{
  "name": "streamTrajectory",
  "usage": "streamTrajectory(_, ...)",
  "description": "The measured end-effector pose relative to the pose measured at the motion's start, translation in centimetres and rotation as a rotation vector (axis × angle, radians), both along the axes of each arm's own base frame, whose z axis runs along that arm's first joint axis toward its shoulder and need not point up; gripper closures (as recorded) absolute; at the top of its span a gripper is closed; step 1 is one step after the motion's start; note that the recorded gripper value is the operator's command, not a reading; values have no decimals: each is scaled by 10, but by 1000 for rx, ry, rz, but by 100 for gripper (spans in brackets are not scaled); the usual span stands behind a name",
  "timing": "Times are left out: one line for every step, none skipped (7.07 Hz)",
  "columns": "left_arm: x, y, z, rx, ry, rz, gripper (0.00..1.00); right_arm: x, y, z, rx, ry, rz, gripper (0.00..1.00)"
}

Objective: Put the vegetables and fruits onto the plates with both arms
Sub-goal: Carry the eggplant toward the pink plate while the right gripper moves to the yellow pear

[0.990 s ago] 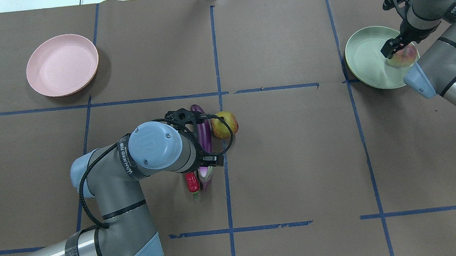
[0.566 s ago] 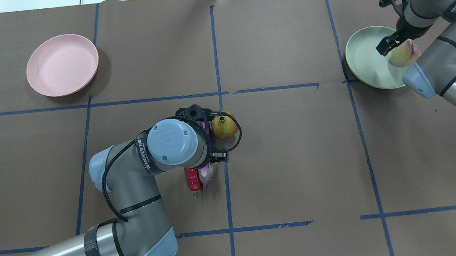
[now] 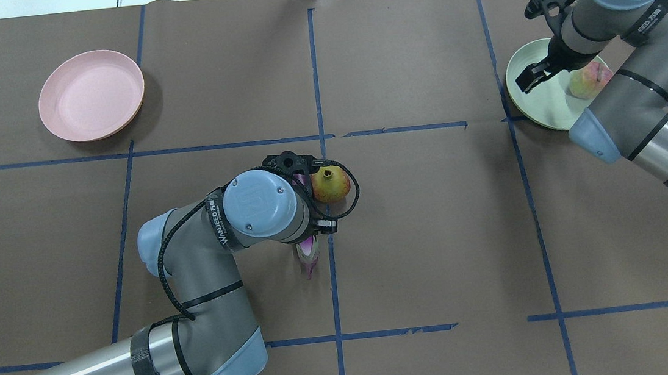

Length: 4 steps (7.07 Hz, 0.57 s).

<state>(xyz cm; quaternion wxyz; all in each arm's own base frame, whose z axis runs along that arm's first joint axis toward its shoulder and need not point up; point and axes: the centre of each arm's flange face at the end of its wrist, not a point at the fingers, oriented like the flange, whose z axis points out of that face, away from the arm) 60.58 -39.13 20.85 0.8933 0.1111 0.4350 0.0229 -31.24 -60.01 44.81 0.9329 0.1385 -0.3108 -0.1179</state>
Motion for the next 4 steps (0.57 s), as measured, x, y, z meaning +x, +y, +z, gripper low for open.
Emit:
streamTrajectory(-19, -12, -13, 10, 26, -27, 100, -29, 19, -27, -19, -49, 21, 1)
streamTrajectory(-51, -28, -20, 20, 52, -66, 100, -58, 38, -62, -47, -110, 55, 1)
streamTrajectory(-96, -54, -11, 25, 61, -128, 100, -89, 57, -103, -96, -183, 106, 0)
streamTrajectory(-143, -86, 13, 12, 45, -192, 100, -121, 77, -147, -158, -258, 159, 0)
